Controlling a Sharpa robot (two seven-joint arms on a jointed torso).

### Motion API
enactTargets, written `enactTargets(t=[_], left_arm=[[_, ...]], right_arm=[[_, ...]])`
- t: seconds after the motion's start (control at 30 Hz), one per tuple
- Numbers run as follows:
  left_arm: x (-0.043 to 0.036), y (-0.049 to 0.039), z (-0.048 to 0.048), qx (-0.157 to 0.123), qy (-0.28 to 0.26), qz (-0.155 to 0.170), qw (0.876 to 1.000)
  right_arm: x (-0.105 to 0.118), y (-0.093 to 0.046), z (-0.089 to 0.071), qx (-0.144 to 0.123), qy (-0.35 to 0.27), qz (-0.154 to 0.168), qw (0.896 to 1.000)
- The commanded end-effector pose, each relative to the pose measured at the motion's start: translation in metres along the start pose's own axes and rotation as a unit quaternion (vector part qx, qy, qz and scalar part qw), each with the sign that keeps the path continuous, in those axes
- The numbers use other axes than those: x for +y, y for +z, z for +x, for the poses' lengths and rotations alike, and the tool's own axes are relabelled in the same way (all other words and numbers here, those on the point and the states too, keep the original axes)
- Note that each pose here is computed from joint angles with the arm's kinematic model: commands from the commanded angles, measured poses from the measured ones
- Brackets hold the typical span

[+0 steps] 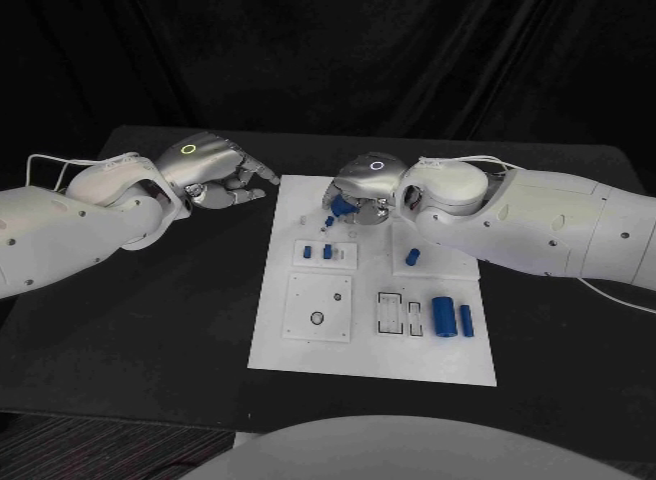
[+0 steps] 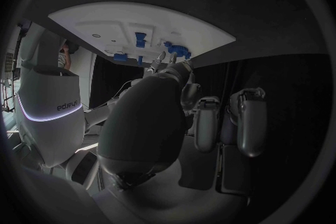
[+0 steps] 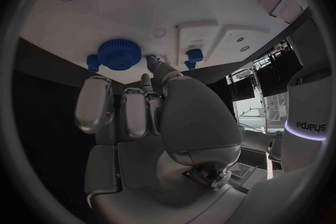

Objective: Assemble the parts on the task board

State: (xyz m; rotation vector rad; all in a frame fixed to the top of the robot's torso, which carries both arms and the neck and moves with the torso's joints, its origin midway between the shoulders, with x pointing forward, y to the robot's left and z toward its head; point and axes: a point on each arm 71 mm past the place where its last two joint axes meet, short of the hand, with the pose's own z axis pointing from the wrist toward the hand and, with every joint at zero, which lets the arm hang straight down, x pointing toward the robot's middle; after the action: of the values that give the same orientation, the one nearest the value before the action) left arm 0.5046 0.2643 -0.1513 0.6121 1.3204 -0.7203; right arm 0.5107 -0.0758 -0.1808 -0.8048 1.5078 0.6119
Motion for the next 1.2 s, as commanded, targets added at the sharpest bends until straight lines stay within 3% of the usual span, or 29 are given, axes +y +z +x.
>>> enactTargets(t=[0.03, 0.5, 0.8, 1.2], left_arm=[[-0.0006, 0.0004, 0.0006, 0.001, -0.008, -0.004, 1.0], [-0.0006, -0.0009, 0.0016, 0.006, -0.011, -0.005, 1.0], [-0.001, -0.0001, 0.0026, 0.005, -0.025, -0.008, 1.0], [-0.001, 0.0029, 0.0044, -0.005, -0.074, -0.022, 0.997]], right_arm=[[0.003, 0.002, 0.003, 0.01, -0.009, -0.01, 1.0], [0.006, 0.01, 0.011, 0.025, -0.007, -0.011, 1.0], [0.001, 0.01, 0.017, 0.053, -0.006, 0.012, 0.999], [0.001, 0.009, 0.019, 0.042, -0.004, 0.018, 0.999]])
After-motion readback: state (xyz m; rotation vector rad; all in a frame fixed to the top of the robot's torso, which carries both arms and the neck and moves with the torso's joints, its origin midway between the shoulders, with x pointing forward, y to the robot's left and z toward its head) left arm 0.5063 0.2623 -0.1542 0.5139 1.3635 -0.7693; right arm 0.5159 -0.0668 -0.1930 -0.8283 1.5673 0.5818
